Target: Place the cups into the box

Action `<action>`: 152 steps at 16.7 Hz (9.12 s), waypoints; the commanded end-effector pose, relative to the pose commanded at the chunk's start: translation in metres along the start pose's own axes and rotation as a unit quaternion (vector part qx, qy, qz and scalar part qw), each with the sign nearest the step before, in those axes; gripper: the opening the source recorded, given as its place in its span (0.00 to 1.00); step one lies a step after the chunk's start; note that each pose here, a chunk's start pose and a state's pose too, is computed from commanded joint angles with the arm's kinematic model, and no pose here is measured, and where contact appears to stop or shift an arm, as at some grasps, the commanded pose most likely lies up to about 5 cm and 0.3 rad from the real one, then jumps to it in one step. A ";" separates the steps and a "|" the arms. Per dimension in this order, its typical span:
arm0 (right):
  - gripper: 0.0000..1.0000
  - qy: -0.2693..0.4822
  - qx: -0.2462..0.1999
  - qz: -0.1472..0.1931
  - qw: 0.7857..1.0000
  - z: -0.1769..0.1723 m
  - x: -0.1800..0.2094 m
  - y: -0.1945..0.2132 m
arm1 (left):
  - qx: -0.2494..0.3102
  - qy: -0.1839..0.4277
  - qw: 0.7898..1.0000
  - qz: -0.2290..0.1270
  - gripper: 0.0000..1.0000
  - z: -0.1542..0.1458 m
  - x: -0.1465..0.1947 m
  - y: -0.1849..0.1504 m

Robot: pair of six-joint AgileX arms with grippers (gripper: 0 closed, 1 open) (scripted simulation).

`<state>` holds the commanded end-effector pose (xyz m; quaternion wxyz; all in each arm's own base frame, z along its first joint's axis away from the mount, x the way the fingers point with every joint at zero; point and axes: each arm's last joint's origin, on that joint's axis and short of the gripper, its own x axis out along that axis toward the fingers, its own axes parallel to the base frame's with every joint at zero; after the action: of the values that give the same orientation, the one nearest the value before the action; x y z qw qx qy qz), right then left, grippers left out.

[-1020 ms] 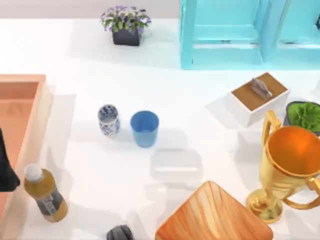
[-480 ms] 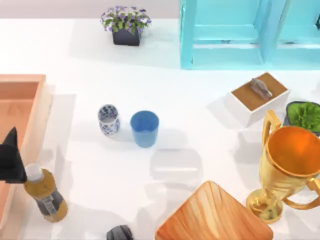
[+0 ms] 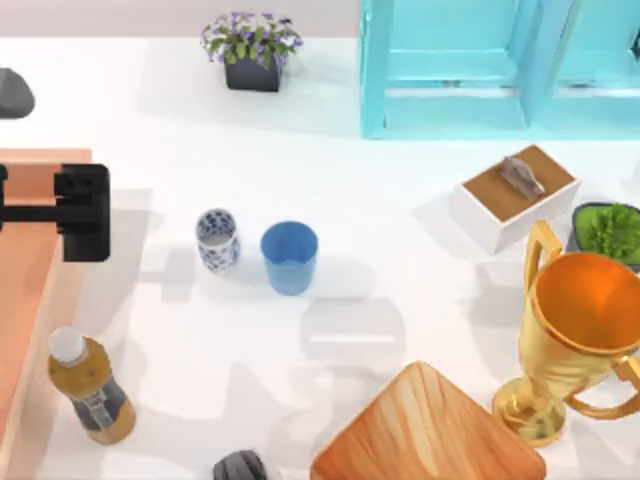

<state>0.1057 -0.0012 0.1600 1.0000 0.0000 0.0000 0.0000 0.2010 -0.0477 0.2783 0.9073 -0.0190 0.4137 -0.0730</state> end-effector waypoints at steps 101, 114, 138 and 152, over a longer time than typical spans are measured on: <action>1.00 0.000 0.000 0.000 1.000 0.000 0.000 0.000 | -0.029 0.346 0.936 0.060 0.00 -0.013 0.027 0.151; 1.00 0.000 0.000 0.000 1.000 0.000 0.000 0.000 | -0.030 0.347 0.935 0.059 0.53 -0.025 0.038 0.152; 1.00 0.000 0.000 0.000 1.000 0.000 0.000 0.000 | -0.031 0.350 0.934 0.059 1.00 0.031 -0.021 0.147; 1.00 0.000 0.000 0.000 1.000 0.000 0.000 0.000 | -0.034 0.356 0.932 0.058 1.00 0.094 0.016 0.111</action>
<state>0.1057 -0.0012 0.1600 1.0000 0.0000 0.0000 0.0000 0.2954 0.0573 0.3175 0.7022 0.0010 0.7119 -0.0082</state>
